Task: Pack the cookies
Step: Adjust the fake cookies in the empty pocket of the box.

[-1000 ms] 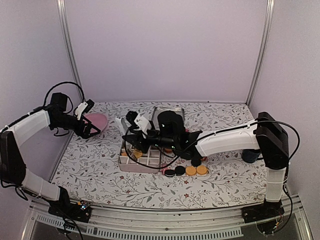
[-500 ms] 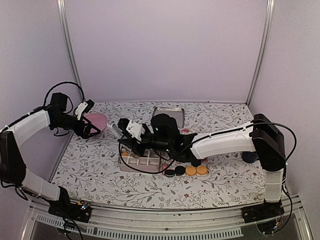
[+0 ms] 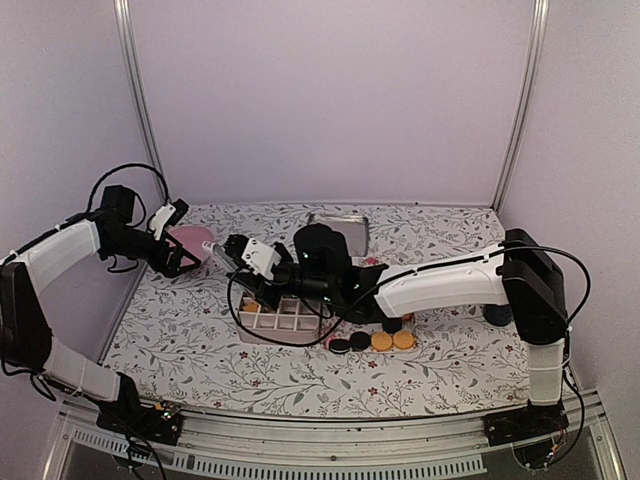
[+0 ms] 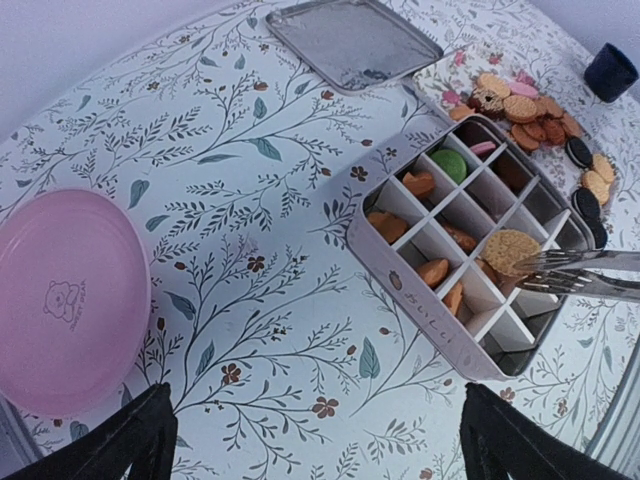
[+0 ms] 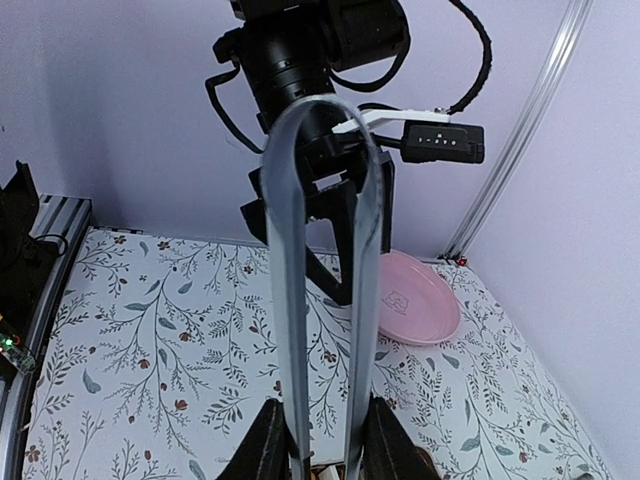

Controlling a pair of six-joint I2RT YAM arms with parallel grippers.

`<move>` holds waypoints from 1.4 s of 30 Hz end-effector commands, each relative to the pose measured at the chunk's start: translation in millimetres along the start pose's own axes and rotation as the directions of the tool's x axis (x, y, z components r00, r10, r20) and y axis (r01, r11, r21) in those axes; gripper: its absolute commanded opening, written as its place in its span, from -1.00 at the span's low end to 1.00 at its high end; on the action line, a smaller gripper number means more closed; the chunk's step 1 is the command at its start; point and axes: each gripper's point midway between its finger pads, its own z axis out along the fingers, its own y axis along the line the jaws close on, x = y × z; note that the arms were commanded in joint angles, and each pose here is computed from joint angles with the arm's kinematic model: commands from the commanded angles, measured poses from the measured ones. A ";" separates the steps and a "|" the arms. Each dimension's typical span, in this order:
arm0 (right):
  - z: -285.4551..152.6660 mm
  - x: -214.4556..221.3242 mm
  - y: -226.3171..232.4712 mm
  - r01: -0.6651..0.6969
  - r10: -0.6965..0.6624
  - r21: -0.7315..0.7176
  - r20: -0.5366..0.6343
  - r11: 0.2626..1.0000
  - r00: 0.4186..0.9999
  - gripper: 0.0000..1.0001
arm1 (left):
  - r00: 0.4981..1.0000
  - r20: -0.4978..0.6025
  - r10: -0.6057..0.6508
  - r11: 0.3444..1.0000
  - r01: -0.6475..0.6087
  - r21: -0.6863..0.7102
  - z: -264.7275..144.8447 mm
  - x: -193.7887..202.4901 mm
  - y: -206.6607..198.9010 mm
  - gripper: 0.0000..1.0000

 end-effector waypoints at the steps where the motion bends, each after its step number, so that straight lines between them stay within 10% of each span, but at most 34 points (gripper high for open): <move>1: 3.5 -14.0 -14.4 -0.020 0.018 0.052 0.030 0.998 0.999 -0.99 | 1.000 0.014 0.005 1.000 -0.005 -0.018 -7.6 -6.8 2.7 0.98; 42: -22.3 -28.7 -68.8 -0.330 0.314 0.096 0.155 0.939 0.937 -1.00 | 1.000 0.020 0.010 1.000 -0.009 -0.012 -7.2 -4.8 0.1 0.98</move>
